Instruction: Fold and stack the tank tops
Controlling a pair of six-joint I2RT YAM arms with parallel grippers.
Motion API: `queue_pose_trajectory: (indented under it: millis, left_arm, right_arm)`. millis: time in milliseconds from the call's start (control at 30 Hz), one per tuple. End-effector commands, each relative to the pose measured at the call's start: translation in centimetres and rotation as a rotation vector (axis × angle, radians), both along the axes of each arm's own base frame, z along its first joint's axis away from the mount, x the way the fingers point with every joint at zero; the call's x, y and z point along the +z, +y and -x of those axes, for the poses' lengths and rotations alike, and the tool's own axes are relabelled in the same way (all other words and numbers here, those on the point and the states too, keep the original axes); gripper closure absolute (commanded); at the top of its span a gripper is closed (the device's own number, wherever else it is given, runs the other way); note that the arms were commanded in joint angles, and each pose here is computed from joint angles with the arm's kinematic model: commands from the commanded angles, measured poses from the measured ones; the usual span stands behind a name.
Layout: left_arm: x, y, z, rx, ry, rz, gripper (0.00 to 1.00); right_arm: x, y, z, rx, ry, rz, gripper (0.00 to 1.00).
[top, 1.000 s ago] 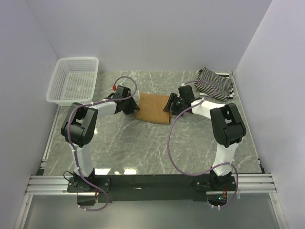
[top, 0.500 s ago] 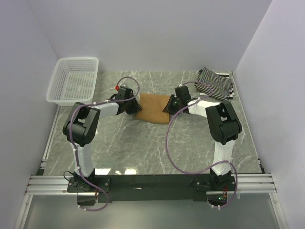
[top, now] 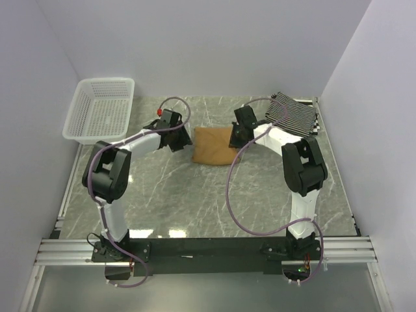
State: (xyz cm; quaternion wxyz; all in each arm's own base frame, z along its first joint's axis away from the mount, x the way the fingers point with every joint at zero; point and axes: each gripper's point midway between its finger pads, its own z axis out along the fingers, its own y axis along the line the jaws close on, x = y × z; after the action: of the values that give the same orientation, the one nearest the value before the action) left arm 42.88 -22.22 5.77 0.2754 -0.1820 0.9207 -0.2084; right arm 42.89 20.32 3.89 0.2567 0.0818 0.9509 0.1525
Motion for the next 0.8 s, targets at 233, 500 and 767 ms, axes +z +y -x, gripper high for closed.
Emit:
queue_pose_trajectory:
  millis: [233, 500, 767]
  left_arm:
    - [9.2, 1.3, 1.1, 0.009, -0.172, 0.043, 0.49]
    - [8.2, 1.5, 3.9, -0.022, -0.15, 0.076, 0.49]
    - [7.1, 1.3, 4.9, -0.063, -0.133, 0.076, 0.5]
  right_arm:
    - [7.2, -7.0, -6.0, -0.001, -0.151, 0.491, 1.0]
    - [11.0, -10.7, -10.8, 0.02, -0.184, 0.809, 1.0]
    - [14.2, -14.3, -14.2, 0.026, -0.258, 0.973, 1.0]
